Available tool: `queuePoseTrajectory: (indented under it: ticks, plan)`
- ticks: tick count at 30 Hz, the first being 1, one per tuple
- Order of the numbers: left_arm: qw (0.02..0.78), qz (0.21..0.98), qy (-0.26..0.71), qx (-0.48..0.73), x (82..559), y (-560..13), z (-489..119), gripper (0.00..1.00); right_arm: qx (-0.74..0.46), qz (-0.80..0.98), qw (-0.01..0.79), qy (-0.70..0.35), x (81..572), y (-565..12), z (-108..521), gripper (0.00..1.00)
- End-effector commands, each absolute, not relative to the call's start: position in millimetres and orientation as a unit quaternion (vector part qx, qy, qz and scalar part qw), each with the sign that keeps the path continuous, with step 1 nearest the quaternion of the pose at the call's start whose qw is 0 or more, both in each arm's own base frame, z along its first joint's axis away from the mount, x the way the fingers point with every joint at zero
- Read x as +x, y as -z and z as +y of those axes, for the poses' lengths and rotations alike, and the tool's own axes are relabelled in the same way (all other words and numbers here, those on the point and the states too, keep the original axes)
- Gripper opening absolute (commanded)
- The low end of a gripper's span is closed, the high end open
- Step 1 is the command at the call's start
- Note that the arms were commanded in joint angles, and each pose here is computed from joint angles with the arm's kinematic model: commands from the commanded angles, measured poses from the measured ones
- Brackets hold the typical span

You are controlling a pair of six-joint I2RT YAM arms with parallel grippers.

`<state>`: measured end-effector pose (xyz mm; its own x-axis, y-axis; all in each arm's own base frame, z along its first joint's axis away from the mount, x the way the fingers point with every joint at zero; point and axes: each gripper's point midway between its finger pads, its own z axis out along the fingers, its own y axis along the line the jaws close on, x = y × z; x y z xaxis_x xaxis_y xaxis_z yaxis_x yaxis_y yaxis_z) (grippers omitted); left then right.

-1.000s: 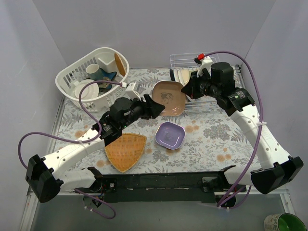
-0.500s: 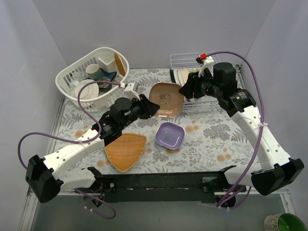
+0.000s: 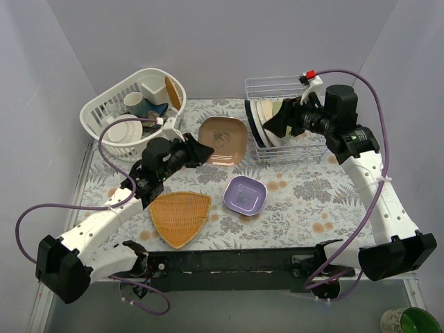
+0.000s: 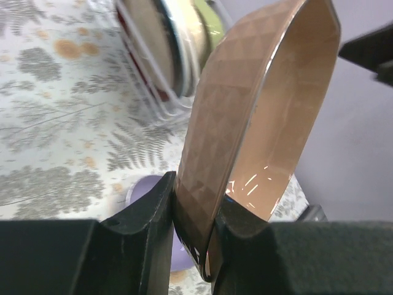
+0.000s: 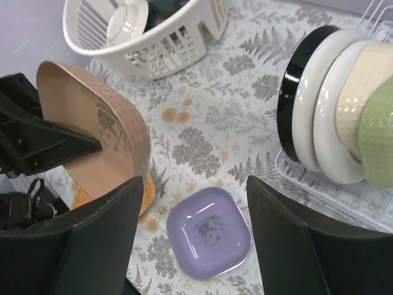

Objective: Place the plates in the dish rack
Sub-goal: Insert the plate into the dish rack.

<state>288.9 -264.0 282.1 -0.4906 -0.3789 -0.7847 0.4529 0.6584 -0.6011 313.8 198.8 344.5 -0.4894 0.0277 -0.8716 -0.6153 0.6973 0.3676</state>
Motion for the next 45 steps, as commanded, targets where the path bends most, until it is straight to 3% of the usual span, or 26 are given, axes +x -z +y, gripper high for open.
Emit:
queuePoseTrajectory:
  ticks: [1, 11, 29, 45]
  plan:
    - [0.493, 0.758, 0.425, 0.033, 294, -267, -242, 0.00, -0.206, 0.738, 0.514, -0.384, 312, -381, 200, 0.76]
    - [0.458, 0.744, 0.478, 0.093, 285, -259, -263, 0.00, -0.270, 0.697, 0.474, -0.465, 283, -380, 222, 0.79]
    - [0.422, 0.674, 0.565, 0.217, 271, -307, -283, 0.00, -0.290, 0.694, 0.455, -0.478, 275, -370, 225, 0.80]
    - [0.411, 0.666, 0.573, 0.244, 281, -320, -315, 0.00, -0.300, 0.689, 0.427, -0.504, 270, -360, 232, 0.79]
